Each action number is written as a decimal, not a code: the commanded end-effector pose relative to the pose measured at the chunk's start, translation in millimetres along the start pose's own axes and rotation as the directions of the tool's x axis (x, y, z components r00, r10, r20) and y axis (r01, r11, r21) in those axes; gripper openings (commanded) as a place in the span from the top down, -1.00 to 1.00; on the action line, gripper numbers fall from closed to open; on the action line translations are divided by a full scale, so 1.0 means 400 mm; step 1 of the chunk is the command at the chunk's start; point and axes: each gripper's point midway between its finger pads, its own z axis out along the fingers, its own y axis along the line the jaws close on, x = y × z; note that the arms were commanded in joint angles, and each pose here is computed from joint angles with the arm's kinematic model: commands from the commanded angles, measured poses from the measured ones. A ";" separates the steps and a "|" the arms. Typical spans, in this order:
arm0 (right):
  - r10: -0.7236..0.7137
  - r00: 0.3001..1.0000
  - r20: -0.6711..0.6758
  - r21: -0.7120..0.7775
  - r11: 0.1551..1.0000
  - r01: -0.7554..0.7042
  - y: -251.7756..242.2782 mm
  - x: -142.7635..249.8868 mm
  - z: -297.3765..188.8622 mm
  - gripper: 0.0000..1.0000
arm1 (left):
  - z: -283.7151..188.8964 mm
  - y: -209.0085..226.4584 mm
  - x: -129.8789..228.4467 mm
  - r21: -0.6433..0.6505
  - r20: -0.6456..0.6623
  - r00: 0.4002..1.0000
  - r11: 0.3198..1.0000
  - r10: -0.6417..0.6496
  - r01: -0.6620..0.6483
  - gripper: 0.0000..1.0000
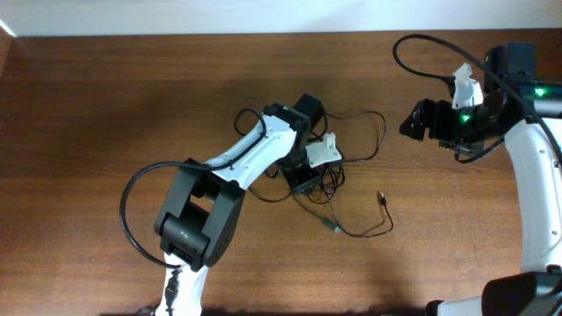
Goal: Untangle cables
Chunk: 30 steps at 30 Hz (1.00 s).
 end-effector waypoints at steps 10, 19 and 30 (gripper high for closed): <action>-0.011 1.000 -0.001 0.010 1.000 0.011 -0.006 -0.005 0.000 -0.84 | 0.039 -0.056 -0.001 0.026 -0.040 0.993 0.994 0.110 -0.109 0.16; -0.011 1.000 -0.001 0.009 1.000 0.011 -0.006 -0.005 0.000 -0.85 | 0.079 -0.045 0.033 0.005 -0.073 0.991 0.993 0.114 -0.114 0.12; -0.027 1.000 -0.008 -0.177 0.984 0.026 0.074 -0.002 -0.006 -0.85 | -0.607 -0.133 -0.233 -0.050 0.417 0.902 0.988 -0.114 0.148 1.00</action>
